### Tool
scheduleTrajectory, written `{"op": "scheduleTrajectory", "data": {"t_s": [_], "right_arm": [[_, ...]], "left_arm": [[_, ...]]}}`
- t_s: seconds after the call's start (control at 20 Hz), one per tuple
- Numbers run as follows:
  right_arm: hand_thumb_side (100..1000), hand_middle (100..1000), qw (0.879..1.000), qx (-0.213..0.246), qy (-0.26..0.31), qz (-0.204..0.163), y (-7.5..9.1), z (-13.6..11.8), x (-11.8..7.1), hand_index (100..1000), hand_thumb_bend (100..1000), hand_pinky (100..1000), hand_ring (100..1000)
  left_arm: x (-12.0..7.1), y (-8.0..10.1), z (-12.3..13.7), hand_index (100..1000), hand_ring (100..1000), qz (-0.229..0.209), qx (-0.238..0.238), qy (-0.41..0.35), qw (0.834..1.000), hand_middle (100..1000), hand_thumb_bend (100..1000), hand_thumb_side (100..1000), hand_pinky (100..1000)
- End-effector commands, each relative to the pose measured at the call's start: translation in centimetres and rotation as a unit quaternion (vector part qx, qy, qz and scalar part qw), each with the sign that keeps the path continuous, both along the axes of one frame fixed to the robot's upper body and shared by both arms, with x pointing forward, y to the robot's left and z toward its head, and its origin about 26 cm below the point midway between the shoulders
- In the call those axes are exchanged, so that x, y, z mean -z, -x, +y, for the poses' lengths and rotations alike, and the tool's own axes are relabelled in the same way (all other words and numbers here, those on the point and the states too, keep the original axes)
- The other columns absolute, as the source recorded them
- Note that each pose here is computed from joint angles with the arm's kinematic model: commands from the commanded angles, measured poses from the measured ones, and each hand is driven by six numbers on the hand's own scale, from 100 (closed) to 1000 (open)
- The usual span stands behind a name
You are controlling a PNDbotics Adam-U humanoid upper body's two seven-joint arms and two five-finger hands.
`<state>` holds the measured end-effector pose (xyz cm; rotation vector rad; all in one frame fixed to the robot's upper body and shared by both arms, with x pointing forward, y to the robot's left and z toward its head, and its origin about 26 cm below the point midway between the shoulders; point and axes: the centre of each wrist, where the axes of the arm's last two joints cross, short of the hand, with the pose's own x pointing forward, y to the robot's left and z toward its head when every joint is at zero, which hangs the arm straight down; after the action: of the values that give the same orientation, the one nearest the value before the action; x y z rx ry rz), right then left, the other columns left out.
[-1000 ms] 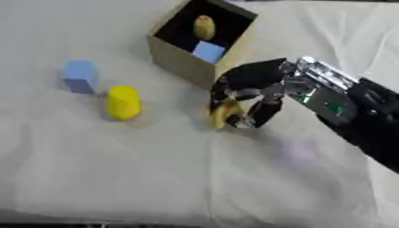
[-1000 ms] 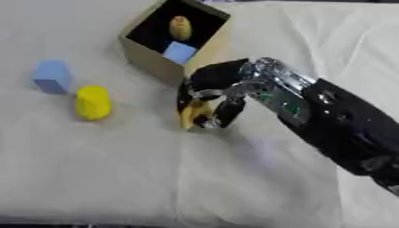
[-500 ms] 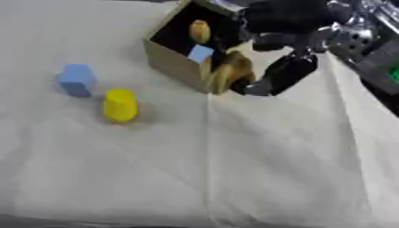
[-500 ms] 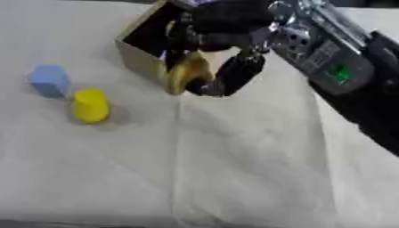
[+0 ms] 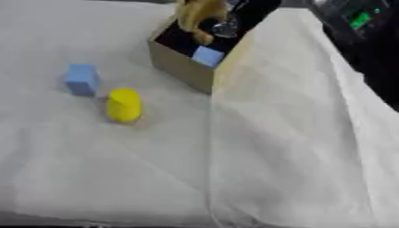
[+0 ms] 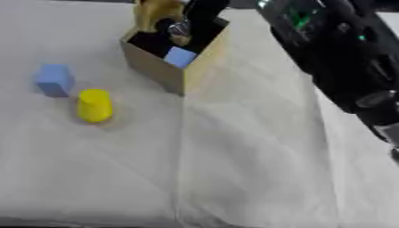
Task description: Pick up objects on the table and place them in the box.
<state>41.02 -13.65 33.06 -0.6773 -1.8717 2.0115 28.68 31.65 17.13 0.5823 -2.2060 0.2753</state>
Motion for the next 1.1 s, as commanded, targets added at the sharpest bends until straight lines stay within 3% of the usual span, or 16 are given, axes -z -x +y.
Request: {"op": "scheduleTrajectory", "data": {"t_s": [0.05,0.25,0.45,0.55,0.7,1.1], "right_arm": [[100,473,1.0,0.022,0.001,-0.016,-2.2,0.0,0.2,659,246,847,718],[100,494,0.999,0.047,0.01,-0.017,-4.5,-0.2,2.1,667,269,846,728],[100,514,0.998,0.057,0.026,-0.018,-5.7,-0.8,3.6,692,271,849,745],[100,576,0.998,0.057,0.032,-0.017,-6.0,-0.9,4.1,755,259,858,782],[100,804,0.998,0.054,0.044,-0.01,-6.2,-0.9,4.5,902,208,899,906],[118,855,0.997,0.062,0.041,-0.02,-6.1,-1.2,4.1,932,222,916,939]], "left_arm": [[-0.8,0.1,0.1,743,635,-0.011,0.004,-0.012,1.0,594,354,613,697],[-0.9,0.0,0.0,743,635,-0.013,0.007,-0.011,1.0,594,353,613,696],[-0.9,0.0,0.0,743,636,-0.013,0.007,-0.01,1.0,594,352,614,696],[-0.9,0.0,0.0,743,636,-0.013,0.008,-0.01,1.0,594,352,615,696],[-0.9,0.0,0.0,743,636,-0.013,0.009,-0.009,1.0,594,352,615,696],[-0.9,0.0,0.0,743,637,-0.012,0.009,-0.009,1.0,594,352,615,696]]}}
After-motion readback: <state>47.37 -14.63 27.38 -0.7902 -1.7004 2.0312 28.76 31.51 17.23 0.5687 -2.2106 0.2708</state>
